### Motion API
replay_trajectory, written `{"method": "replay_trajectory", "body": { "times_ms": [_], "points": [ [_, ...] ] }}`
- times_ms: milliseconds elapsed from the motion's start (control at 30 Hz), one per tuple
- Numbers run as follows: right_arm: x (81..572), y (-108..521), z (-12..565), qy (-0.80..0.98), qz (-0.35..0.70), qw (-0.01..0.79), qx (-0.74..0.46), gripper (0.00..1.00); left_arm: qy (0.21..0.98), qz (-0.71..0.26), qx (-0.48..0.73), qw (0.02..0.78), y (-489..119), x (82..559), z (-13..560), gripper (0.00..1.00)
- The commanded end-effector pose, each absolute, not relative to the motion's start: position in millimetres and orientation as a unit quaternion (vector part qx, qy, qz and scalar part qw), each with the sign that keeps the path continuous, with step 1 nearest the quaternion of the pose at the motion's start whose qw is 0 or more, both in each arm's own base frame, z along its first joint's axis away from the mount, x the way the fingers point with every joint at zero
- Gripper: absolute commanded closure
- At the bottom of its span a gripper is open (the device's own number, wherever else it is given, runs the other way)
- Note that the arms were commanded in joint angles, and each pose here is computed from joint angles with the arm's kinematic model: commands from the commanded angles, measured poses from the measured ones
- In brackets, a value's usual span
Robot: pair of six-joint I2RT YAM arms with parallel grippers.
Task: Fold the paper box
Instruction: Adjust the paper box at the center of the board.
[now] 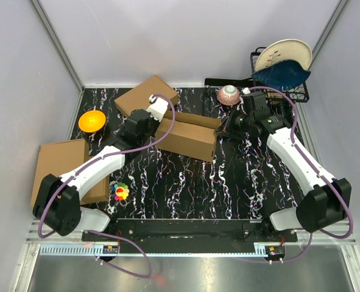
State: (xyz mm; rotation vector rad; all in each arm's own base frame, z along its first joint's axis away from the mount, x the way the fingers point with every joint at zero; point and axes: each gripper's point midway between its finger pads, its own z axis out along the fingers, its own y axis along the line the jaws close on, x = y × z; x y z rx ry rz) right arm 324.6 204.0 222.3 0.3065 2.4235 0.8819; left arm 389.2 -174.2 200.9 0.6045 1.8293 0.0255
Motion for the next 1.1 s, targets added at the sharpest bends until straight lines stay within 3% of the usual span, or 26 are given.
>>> {"method": "replay_trajectory", "body": {
  "times_ms": [0,1067],
  "points": [
    [331,232,262,0.865,0.408,0.279,0.088,1.0,0.79,-0.015,0.31,0.529,-197,373,177,1.0],
    [326,226,233,0.869,0.41,0.261,0.09,1.0,0.791,0.0,0.326,0.518,-204,372,170,1.0]
  ]
}}
